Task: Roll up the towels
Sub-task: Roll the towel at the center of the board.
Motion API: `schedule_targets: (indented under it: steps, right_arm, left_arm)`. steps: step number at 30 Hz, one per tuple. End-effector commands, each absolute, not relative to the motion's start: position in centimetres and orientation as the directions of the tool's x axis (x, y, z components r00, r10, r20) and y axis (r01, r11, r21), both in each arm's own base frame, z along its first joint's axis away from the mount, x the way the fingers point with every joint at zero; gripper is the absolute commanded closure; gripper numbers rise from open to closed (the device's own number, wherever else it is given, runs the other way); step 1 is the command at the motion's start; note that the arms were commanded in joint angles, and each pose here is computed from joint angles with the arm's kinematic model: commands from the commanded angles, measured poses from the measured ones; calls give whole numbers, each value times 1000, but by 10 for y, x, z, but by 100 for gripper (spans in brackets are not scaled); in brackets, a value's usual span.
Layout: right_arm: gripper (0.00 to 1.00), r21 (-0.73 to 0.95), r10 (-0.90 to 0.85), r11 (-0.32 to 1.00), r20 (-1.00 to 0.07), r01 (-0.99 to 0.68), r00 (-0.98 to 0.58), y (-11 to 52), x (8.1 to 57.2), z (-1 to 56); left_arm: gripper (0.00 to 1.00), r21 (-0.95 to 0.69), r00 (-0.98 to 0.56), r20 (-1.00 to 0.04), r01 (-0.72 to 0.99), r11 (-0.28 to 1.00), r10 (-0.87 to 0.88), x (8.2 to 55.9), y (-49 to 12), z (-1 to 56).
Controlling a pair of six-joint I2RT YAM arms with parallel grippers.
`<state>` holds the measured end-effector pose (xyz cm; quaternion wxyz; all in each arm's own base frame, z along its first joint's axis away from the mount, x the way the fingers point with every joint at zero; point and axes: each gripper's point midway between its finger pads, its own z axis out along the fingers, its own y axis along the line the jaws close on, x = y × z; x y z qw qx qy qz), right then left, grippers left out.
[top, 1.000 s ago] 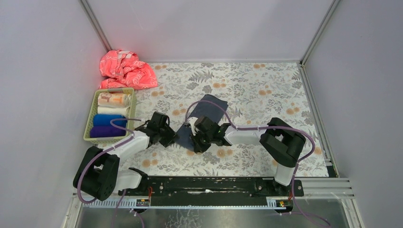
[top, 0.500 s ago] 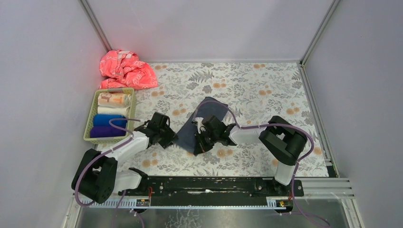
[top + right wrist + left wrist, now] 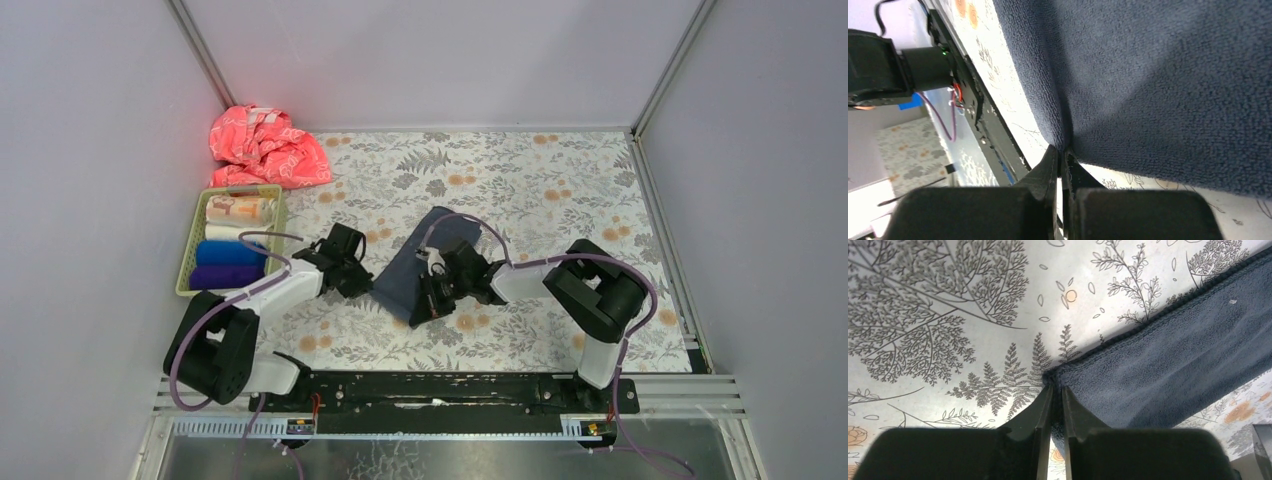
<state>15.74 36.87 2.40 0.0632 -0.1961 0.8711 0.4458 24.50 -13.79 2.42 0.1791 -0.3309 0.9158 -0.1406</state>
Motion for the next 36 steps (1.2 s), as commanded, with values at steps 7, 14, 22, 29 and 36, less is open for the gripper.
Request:
schedule_targets:
  steps: [7, 14, 22, 29, 36]
  right_arm:
    - [100, 853, -220, 492, -69, -172, -973, 363, 158, 20]
    - [99, 864, -216, 492, 1, -108, -976, 362, 162, 13]
    - [99, 857, -234, 504, 18, -106, -972, 364, 165, 11]
    - [99, 855, -238, 509, 25, -103, -971, 363, 167, 11]
    - [99, 845, -245, 523, 19, -116, -969, 362, 169, 10]
  left_arm:
    - [63, -349, -739, -299, -504, 790, -604, 259, -136, 33]
    - [45, -446, -700, -314, -488, 750, -642, 245, -128, 58]
    - [37, -604, -720, -220, -429, 671, -659, 212, -145, 68]
    - [47, -604, -724, -159, -466, 646, -671, 196, -145, 53]
    - [53, -634, -741, -143, -441, 635, -656, 205, -156, 49]
